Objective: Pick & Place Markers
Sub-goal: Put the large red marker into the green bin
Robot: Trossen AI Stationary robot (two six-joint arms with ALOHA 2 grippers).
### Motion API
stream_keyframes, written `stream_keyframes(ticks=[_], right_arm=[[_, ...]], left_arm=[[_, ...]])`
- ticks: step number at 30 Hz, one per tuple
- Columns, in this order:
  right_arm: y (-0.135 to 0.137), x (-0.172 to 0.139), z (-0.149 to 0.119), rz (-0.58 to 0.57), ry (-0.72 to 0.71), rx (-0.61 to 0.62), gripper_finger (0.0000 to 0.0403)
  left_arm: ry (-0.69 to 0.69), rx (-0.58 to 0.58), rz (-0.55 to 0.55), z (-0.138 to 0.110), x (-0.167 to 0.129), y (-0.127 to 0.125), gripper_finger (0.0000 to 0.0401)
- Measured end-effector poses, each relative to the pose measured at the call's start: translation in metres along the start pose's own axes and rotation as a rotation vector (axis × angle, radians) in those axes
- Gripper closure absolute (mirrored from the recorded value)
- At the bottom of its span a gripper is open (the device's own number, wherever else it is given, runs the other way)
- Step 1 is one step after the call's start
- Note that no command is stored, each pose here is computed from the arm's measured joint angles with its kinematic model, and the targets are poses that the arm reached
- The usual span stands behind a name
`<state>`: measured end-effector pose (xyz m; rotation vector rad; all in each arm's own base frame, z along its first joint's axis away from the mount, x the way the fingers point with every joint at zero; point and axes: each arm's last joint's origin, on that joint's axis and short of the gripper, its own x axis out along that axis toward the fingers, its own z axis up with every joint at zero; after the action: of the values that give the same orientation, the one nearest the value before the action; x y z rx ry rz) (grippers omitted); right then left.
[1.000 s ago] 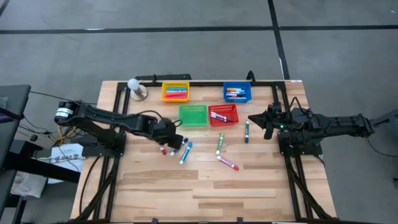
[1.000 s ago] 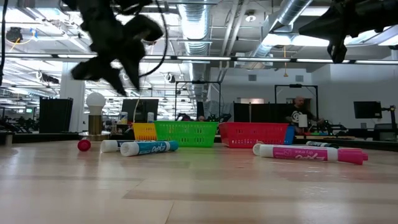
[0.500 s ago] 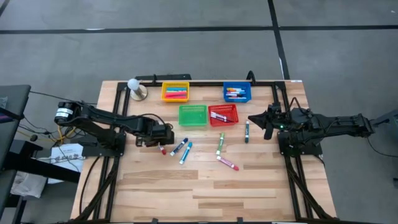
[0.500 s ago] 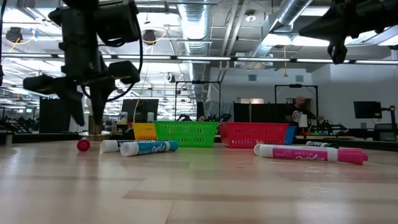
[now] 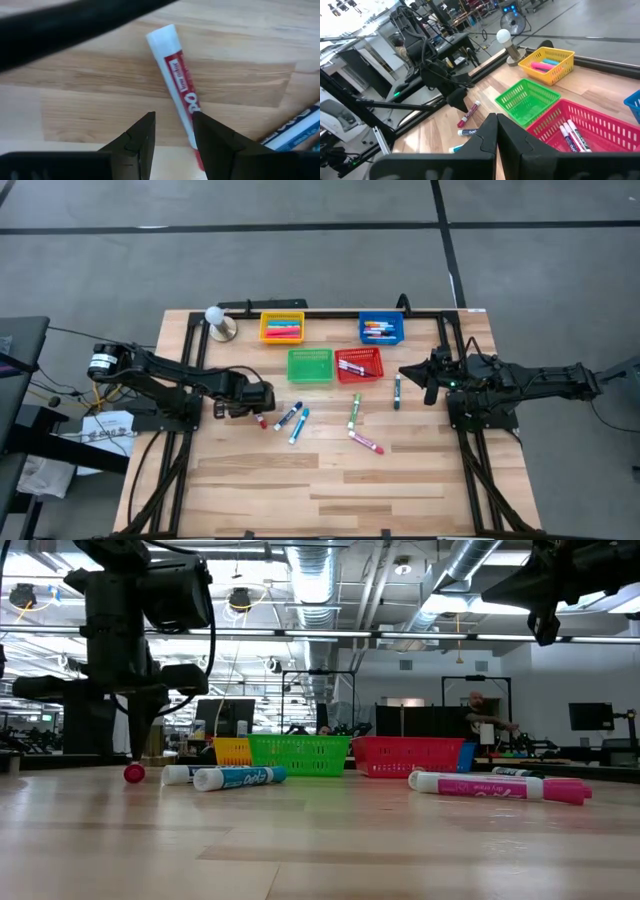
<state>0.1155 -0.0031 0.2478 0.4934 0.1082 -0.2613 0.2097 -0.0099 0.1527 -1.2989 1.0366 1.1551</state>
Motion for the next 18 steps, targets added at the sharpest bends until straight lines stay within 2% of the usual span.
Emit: stream_keyframes(ticks=[9, 18], right_arm=[[0.0000, 0.0000, 0.0000, 0.000, 0.000, -0.007, 0.0403], [-0.0001, 0.0000, 0.0000, -0.001, 0.000, -0.008, 0.0403]], left_arm=[[0.009, -0.034, -0.100, -0.0003, -0.0005, -0.0098, 0.0270], [0.000, -0.058, -0.085, 0.0000, 0.0020, -0.0097, 0.0270]])
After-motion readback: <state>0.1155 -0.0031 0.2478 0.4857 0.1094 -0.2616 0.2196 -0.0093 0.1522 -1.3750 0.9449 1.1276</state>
